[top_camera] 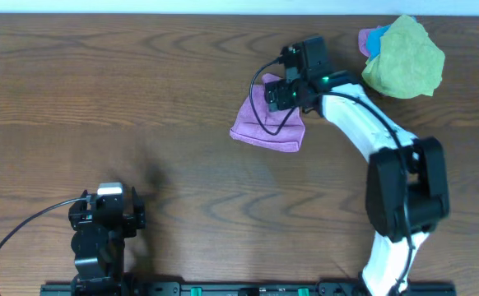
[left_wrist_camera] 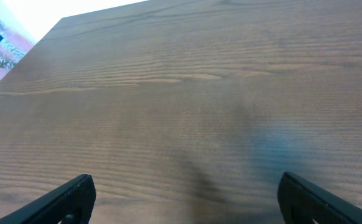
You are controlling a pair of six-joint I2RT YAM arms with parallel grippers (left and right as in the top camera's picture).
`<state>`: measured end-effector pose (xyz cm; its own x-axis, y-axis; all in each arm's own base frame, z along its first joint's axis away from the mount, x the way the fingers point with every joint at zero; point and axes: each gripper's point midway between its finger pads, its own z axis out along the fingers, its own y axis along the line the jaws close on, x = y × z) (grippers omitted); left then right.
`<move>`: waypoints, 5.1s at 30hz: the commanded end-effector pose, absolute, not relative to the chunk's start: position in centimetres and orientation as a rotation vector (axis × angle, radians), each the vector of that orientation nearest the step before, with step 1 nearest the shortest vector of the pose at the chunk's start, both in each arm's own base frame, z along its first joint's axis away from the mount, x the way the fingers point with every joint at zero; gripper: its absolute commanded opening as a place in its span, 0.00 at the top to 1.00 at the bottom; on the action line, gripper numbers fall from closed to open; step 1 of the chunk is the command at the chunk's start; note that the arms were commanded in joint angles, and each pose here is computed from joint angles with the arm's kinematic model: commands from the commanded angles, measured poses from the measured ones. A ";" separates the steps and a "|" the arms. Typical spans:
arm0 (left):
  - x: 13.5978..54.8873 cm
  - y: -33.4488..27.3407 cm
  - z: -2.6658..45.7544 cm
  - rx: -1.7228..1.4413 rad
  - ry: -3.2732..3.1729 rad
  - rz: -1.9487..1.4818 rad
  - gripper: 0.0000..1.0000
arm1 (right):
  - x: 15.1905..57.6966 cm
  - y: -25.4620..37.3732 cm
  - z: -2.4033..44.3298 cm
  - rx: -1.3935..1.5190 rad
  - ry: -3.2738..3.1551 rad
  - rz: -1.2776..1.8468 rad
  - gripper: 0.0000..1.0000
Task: Fold the cloth
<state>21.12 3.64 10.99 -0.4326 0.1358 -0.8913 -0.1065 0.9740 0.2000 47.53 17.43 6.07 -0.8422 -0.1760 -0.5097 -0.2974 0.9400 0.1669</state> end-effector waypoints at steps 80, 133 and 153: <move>21.0 3.9 10.3 0.008 2.016 0.282 0.05 | 37.9 21.3 26.0 -0.497 2.278 0.303 0.98; 21.0 3.8 10.2 -0.138 2.004 0.179 0.05 | 54.4 20.3 16.2 -0.218 2.007 -0.181 0.03; 21.7 1.6 11.2 -0.107 1.965 0.020 0.05 | 33.8 21.2 11.4 -0.104 2.888 0.327 0.01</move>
<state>21.56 2.48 11.45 -0.3857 -0.0283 -0.9222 -0.1158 0.9931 0.0180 35.71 19.33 12.65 -0.9306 -0.1377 -0.3391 -0.1718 0.9824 0.0726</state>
